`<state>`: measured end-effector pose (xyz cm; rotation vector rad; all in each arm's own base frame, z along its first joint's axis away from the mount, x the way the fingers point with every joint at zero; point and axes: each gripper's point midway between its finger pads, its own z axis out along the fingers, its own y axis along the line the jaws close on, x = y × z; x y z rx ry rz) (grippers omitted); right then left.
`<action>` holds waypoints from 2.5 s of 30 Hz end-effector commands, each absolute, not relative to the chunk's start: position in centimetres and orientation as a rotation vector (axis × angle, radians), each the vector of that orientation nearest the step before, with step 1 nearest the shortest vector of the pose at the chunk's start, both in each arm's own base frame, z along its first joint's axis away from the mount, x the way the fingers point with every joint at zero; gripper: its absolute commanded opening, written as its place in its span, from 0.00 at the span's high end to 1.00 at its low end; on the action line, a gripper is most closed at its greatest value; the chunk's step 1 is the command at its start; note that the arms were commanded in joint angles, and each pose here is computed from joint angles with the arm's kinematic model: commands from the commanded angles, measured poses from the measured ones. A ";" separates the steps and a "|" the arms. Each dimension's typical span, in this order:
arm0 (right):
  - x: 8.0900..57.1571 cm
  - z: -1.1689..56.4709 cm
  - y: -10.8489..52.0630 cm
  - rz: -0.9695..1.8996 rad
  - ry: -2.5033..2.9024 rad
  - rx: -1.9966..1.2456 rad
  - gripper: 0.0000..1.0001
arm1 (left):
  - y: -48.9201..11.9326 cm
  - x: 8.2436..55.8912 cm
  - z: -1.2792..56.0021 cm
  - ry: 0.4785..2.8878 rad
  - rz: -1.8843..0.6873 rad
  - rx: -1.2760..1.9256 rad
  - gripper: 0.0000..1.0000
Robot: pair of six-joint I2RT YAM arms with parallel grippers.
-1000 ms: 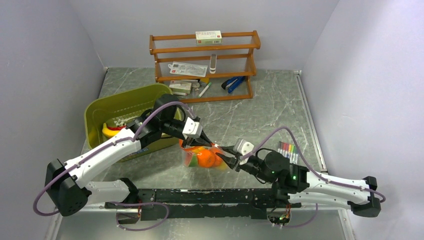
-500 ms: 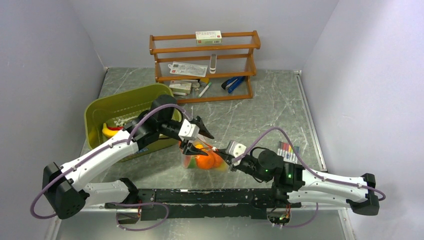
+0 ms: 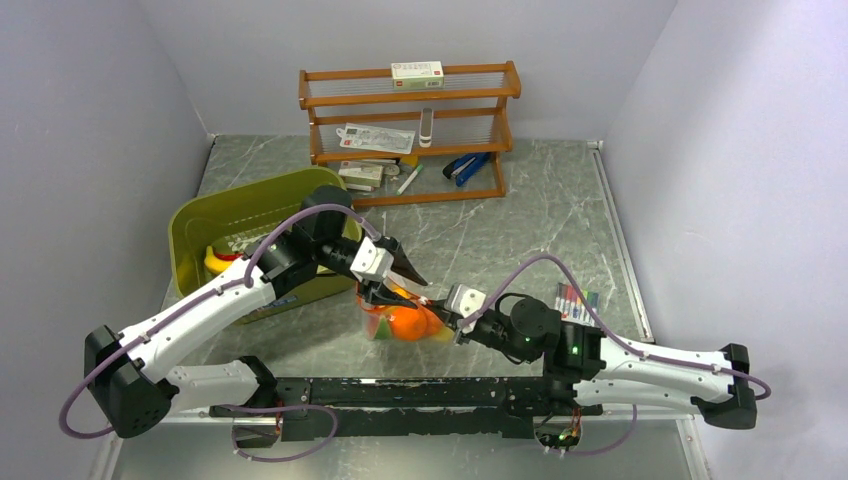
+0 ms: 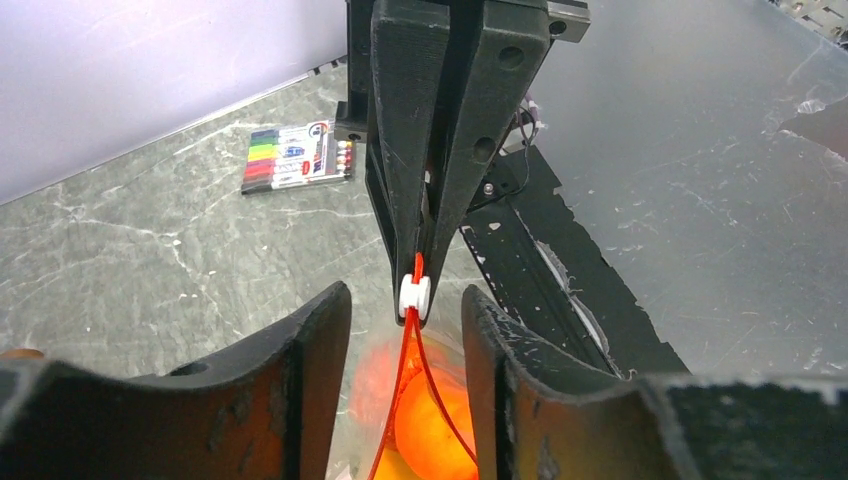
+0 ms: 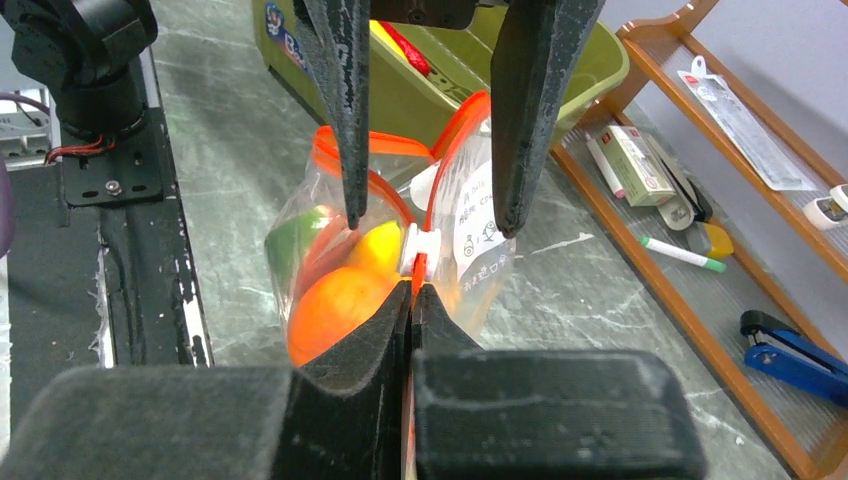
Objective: Place the food in the zip-top bag and seal the zipper
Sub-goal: Zip the zipper food storage bag at the center of the board.
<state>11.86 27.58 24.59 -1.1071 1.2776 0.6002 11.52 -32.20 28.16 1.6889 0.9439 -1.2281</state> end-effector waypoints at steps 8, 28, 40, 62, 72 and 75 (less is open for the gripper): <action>11.9 27.4 28.1 0.635 1.223 -1.055 1.00 | -32.6 11.0 28.3 0.884 -1.264 1.722 0.56; 12.1 27.3 28.3 0.635 1.236 -1.041 1.00 | -33.1 11.2 28.1 0.886 -1.284 1.719 0.66; 12.3 26.8 28.5 0.633 1.258 -1.036 1.00 | -32.8 11.4 28.4 0.886 -1.224 1.691 0.93; 11.9 28.9 25.0 0.657 1.208 -0.939 1.00 | -33.1 14.9 26.6 1.030 -1.025 1.691 0.93; 12.1 27.9 24.4 0.635 1.259 -0.946 0.85 | -33.3 15.5 27.2 1.042 -1.008 1.661 0.93; 11.9 27.6 25.5 0.640 1.271 -0.987 0.69 | -33.5 15.5 27.6 1.032 -1.009 1.660 0.93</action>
